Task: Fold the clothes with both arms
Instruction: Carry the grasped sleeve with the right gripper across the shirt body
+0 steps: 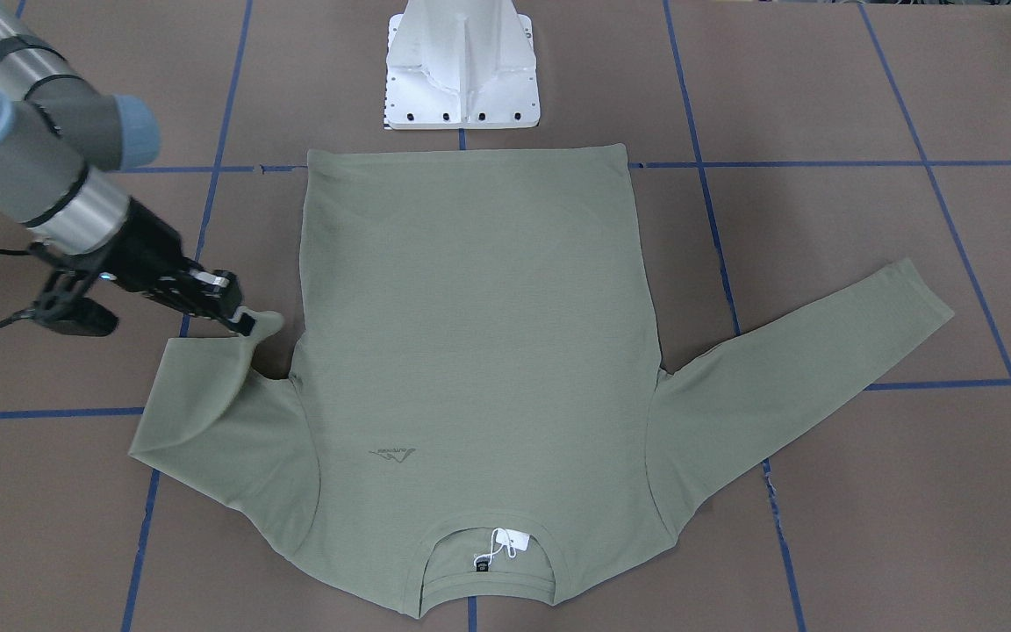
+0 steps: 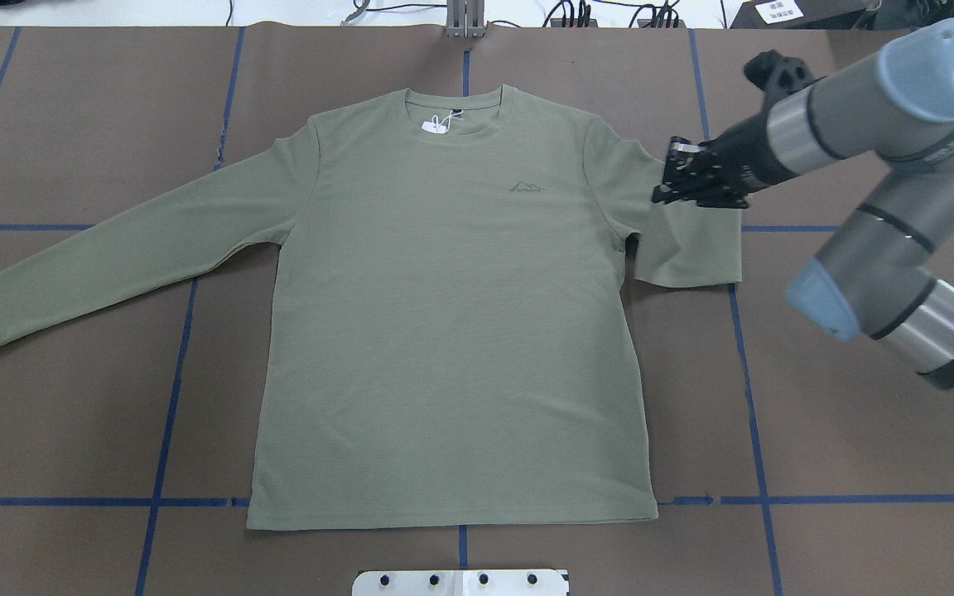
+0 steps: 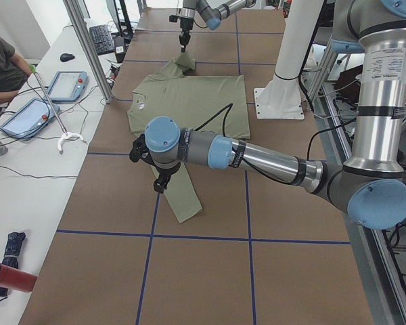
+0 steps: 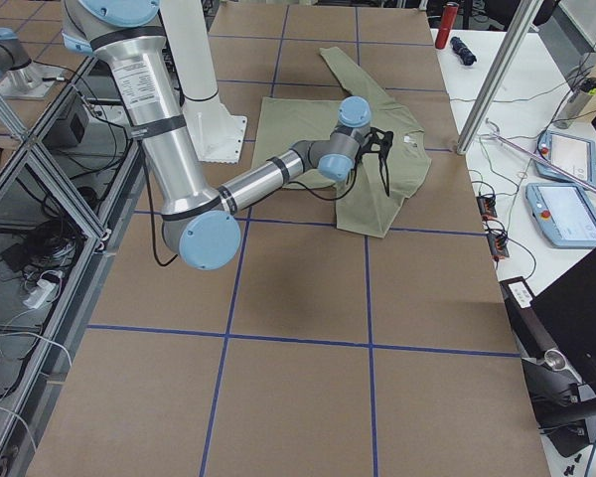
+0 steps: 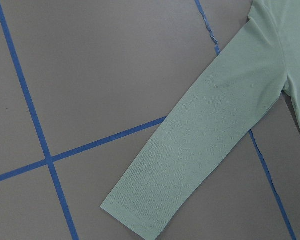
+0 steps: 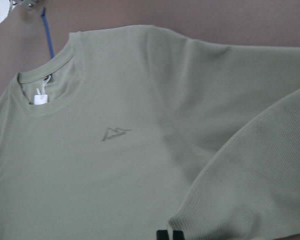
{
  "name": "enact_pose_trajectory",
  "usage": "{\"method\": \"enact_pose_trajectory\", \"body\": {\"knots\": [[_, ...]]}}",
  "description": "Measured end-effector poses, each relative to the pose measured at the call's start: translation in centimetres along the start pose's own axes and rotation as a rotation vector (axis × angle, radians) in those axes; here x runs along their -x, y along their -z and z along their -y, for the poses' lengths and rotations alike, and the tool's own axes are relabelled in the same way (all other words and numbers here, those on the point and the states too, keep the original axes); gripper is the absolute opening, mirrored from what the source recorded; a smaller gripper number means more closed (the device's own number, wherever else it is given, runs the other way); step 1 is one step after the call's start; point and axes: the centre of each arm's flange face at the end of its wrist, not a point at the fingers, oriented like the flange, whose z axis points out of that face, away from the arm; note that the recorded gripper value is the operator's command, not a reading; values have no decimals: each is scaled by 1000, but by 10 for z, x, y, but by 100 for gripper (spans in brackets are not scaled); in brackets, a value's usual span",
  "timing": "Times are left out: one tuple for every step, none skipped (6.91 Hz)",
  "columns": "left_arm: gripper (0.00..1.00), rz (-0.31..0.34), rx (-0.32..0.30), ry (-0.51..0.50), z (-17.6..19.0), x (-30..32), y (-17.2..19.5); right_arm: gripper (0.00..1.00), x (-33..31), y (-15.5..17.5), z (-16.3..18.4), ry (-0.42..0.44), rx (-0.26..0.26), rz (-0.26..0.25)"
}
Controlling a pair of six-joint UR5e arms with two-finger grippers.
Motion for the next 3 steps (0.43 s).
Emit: {"method": "enact_pose_trajectory", "body": {"knots": [[100, 1, -2, -4, 0, -2, 1, 0, 62, -31, -13, -44, -39, 8], [100, 2, -5, -9, 1, -5, 3, 0, 133, -61, -20, -79, -64, 18], [100, 2, -8, -13, 1, -7, 4, 0, 205, -91, -34, -90, -74, 25]]}}
